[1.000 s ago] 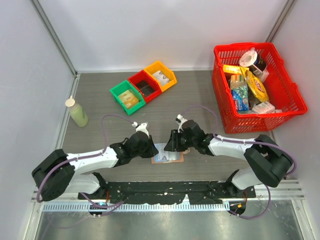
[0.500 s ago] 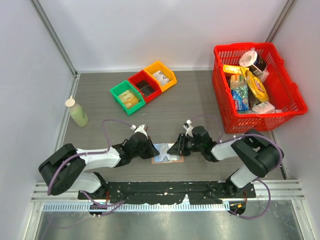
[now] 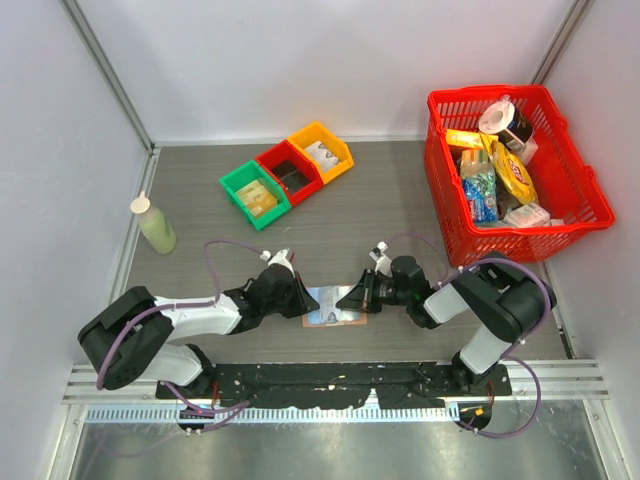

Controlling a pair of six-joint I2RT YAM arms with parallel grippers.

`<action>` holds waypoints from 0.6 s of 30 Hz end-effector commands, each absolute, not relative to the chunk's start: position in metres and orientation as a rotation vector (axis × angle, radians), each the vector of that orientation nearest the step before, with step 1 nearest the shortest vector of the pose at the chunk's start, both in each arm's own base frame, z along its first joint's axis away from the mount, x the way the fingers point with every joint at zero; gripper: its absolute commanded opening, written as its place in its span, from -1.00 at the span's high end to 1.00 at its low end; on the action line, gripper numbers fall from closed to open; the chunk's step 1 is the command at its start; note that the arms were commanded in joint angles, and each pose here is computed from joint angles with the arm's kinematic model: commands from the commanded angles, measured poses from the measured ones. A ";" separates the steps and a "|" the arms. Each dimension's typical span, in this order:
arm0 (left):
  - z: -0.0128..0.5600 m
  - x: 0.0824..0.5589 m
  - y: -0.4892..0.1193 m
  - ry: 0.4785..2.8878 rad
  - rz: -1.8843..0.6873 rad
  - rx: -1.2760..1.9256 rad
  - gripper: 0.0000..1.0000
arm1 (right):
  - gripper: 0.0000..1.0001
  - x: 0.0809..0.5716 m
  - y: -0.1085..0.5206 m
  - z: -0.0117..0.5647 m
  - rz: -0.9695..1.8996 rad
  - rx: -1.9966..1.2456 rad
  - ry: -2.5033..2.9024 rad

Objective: Take the credit cards out of the card holder
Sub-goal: Remove the credit card from the card holder.

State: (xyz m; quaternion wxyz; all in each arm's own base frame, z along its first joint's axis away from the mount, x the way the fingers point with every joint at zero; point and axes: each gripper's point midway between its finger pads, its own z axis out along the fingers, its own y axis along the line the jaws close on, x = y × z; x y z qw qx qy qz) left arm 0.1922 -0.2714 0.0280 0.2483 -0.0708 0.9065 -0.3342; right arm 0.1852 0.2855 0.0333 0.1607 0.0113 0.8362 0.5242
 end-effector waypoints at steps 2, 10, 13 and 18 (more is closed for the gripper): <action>0.010 0.184 -0.260 2.535 -0.870 -0.211 1.00 | 0.98 0.190 0.276 0.044 1.500 -0.007 2.323; 0.012 0.185 -0.257 2.527 -0.872 -0.224 1.00 | 0.98 0.194 0.242 0.037 1.326 0.004 2.419; 0.023 0.189 -0.261 2.494 -0.895 -0.201 1.00 | 0.98 0.198 0.233 0.050 1.232 -0.079 2.410; 0.056 0.201 -0.269 2.407 -0.915 -0.085 0.75 | 0.98 0.195 0.220 0.070 1.111 -0.169 2.422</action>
